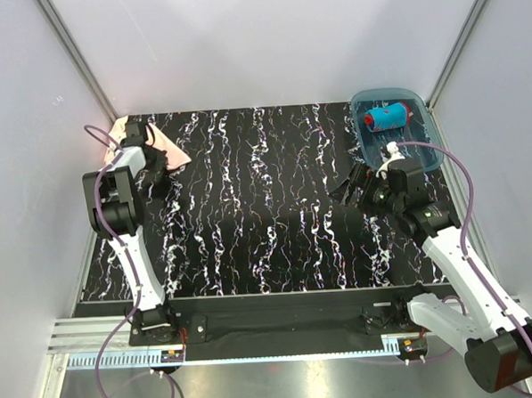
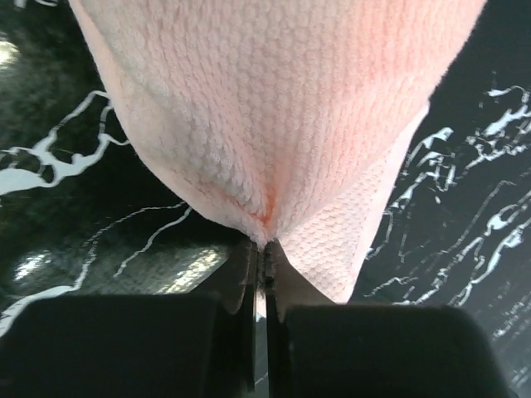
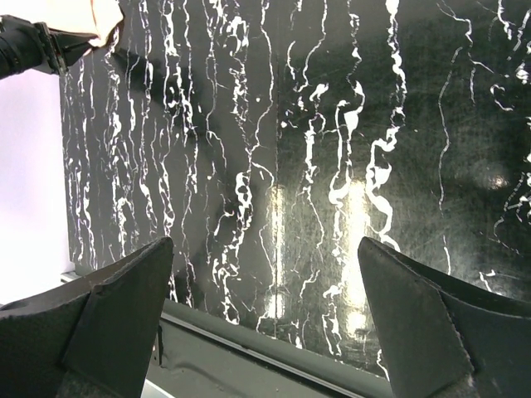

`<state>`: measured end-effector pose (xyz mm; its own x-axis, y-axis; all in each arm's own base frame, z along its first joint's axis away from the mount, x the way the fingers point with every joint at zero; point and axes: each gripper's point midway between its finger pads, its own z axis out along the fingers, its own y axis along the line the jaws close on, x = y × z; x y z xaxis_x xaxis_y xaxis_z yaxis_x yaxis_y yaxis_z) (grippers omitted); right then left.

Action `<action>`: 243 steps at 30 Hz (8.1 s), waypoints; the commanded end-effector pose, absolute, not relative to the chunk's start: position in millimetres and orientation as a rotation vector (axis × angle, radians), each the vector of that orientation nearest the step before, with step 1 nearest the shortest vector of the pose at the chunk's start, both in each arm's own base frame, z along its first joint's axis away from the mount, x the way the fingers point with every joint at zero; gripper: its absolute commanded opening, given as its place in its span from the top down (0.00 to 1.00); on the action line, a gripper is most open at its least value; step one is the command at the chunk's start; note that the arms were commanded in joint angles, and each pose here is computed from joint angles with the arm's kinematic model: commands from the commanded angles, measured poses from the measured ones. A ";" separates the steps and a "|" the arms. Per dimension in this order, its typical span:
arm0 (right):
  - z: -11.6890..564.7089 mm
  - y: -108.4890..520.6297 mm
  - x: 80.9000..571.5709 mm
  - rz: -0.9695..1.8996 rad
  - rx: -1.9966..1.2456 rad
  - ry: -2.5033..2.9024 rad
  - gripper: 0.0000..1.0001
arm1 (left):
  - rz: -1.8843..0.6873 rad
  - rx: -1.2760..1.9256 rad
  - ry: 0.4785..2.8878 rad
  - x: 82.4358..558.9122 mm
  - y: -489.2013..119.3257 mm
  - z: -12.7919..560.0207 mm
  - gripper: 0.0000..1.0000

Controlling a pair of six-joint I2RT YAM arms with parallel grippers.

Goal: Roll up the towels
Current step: Grab a towel with the left arm, then move the towel to the center of the board, then flatten the towel

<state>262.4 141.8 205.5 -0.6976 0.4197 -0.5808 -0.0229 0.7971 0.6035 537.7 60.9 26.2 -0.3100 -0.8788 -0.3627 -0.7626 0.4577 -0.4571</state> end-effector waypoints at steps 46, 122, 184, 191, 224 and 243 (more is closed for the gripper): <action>115.7 214.9 376.7 0.990 0.383 2.476 0.00 | -0.486 -0.455 2.395 575.0 -42.0 101.5 0.23; 129.7 241.0 381.7 1.202 0.351 2.308 0.00 | -0.800 0.001 1.193 305.5 -119.4 607.3 0.94; 36.1 334.6 169.7 1.113 0.107 2.711 0.33 | -0.551 -0.729 2.249 344.0 -41.6 127.3 0.91; 31.8 344.2 167.7 1.148 0.093 2.718 0.39 | -0.536 -0.733 2.256 343.1 -39.1 124.1 0.91; 187.2 214.3 237.2 0.616 -0.022 2.400 1.00 | -0.296 -0.673 2.188 322.2 -16.9 150.2 0.01; 144.4 164.8 222.4 0.332 0.122 2.497 1.00 | -0.369 -0.969 2.343 278.4 -40.7 51.3 0.14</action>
<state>217.0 165.8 136.8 -0.8308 0.1436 -0.5377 -0.0029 0.9650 0.2622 261.9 -42.1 46.0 -0.6490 -0.6404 -0.4108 -0.5351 0.7680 -0.3519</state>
